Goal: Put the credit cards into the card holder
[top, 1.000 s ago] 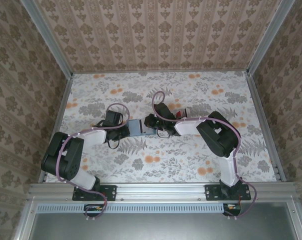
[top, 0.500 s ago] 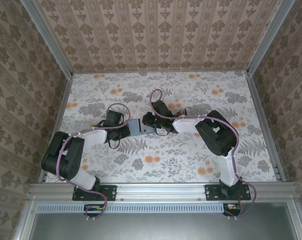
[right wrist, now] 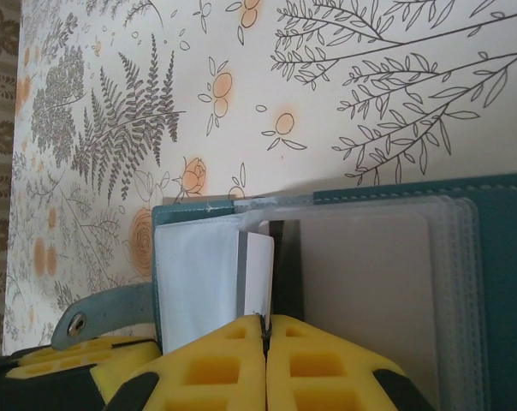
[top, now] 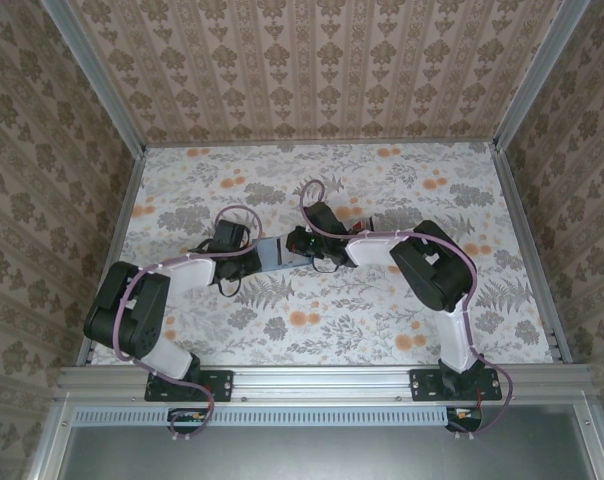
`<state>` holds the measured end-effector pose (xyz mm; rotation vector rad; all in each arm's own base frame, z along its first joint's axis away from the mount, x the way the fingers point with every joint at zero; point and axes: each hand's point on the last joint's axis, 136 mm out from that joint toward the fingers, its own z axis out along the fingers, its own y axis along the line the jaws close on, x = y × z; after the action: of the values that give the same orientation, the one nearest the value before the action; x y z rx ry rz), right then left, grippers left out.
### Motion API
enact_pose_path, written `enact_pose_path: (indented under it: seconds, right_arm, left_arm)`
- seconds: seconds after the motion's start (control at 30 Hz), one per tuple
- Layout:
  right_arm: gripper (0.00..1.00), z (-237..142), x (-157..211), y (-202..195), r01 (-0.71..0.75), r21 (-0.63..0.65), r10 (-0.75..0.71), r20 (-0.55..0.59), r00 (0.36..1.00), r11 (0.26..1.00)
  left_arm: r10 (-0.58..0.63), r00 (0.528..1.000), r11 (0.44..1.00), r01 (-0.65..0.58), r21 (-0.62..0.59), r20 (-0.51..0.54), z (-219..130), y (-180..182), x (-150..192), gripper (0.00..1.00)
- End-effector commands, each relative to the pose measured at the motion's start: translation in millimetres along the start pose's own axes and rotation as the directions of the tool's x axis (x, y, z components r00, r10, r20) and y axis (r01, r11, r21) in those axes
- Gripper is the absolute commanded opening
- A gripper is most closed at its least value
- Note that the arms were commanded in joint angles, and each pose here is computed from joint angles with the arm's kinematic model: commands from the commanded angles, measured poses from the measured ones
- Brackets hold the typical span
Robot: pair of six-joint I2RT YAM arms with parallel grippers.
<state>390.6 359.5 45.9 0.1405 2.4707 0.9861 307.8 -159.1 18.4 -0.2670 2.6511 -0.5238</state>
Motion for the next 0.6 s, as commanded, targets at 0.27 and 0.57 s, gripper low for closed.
enact_pose_path:
  seconds: [0.27,0.57]
  right_arm:
    - [0.08,0.5,28.0,-12.3,0.003,0.038,0.001,-0.114,0.993,0.999]
    - [0.09,15.4,36.2,-11.8,0.031,0.047,-0.023,-0.155,0.988,0.998]
  left_arm:
    - [0.002,0.995,1.0,-0.003,-0.011,-0.1,9.7,0.0,24.5,0.13]
    - [0.007,0.996,1.0,-0.008,-0.012,-0.092,8.0,-1.2,21.6,0.13]
